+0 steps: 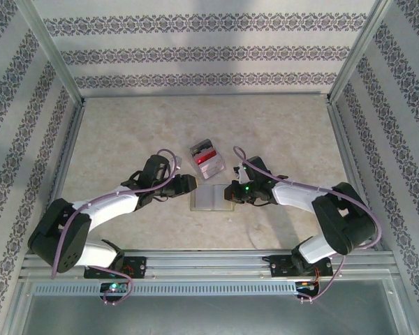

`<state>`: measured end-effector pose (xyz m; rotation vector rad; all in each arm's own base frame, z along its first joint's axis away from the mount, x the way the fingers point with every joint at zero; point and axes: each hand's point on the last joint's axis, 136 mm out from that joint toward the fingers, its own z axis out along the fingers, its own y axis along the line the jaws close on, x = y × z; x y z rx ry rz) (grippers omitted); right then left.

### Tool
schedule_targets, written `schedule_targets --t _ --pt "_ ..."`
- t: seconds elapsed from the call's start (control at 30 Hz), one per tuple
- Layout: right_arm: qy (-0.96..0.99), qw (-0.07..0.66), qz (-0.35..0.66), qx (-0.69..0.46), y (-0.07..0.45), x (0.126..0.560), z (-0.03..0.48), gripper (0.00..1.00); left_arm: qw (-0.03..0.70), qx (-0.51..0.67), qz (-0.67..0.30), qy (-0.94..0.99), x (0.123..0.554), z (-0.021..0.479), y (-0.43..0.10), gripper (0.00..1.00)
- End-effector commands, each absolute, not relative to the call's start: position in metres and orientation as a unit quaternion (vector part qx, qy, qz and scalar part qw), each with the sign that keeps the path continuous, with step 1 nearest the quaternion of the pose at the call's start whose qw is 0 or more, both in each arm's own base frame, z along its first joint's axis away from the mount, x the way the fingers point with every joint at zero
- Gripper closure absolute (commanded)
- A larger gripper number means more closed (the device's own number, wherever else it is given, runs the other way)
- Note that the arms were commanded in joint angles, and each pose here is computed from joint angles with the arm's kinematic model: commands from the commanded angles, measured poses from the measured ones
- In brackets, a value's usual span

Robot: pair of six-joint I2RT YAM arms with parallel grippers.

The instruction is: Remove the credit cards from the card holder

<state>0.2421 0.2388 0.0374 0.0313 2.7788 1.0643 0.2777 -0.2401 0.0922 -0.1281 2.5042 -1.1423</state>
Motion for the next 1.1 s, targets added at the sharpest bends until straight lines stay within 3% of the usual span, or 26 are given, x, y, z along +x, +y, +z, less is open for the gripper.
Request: schedule_targets --t 0.0,1.07 --pt "0.94 0.087 0.33 0.02 0.234 0.247 0.025 0.98 0.169 -0.045 -0.435 0.883 0.275 0.085 -0.25 0.56" --pt "0.945 0.082 0.315 0.018 0.229 0.243 0.012 0.98 0.117 -0.033 -0.384 0.915 0.271 0.038 -0.268 0.59"
